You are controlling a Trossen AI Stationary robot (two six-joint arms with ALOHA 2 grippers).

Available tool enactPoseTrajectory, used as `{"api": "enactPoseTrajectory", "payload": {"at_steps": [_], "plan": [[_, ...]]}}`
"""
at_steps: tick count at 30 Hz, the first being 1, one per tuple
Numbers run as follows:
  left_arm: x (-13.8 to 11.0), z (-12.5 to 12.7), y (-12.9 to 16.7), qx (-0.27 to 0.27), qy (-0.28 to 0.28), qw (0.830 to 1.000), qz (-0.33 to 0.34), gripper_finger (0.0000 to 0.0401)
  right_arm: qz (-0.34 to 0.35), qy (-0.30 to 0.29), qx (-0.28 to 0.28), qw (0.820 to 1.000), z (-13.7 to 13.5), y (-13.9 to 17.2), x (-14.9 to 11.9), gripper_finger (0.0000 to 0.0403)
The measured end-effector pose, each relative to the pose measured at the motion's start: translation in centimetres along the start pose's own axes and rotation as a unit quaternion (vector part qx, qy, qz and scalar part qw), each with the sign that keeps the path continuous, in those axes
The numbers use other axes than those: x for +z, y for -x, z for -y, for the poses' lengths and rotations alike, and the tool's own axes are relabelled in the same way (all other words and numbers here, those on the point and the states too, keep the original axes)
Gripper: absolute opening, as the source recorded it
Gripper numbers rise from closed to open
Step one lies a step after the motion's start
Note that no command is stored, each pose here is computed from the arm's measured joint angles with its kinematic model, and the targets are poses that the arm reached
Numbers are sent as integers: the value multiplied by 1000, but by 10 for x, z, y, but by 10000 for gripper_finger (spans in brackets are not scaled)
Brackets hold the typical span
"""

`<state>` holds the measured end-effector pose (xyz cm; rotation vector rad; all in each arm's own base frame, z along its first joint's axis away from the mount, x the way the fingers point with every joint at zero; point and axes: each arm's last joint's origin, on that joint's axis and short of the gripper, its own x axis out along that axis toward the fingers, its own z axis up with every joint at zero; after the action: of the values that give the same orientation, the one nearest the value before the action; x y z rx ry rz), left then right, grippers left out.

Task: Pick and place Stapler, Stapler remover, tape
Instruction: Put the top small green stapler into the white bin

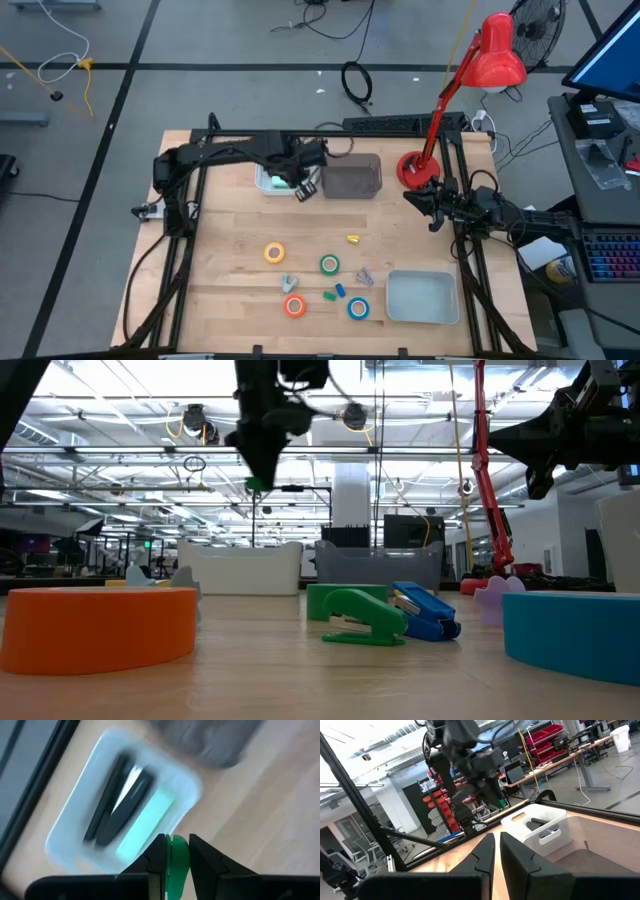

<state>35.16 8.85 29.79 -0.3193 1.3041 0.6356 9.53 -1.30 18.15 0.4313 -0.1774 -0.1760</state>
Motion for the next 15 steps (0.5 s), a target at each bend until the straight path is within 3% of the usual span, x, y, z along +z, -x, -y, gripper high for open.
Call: {"api": "enactPoseTrajectory", "payload": {"at_steps": [7, 15], "plan": [[-1, -31, -5, 40, 87, 994, -52, 55, 0, 0, 0, 1000, 0, 0, 0, 20], [1, -50, -21, 64, 77, 993, -58, 55, 0, 0, 0, 1000, 0, 0, 0, 20]]}}
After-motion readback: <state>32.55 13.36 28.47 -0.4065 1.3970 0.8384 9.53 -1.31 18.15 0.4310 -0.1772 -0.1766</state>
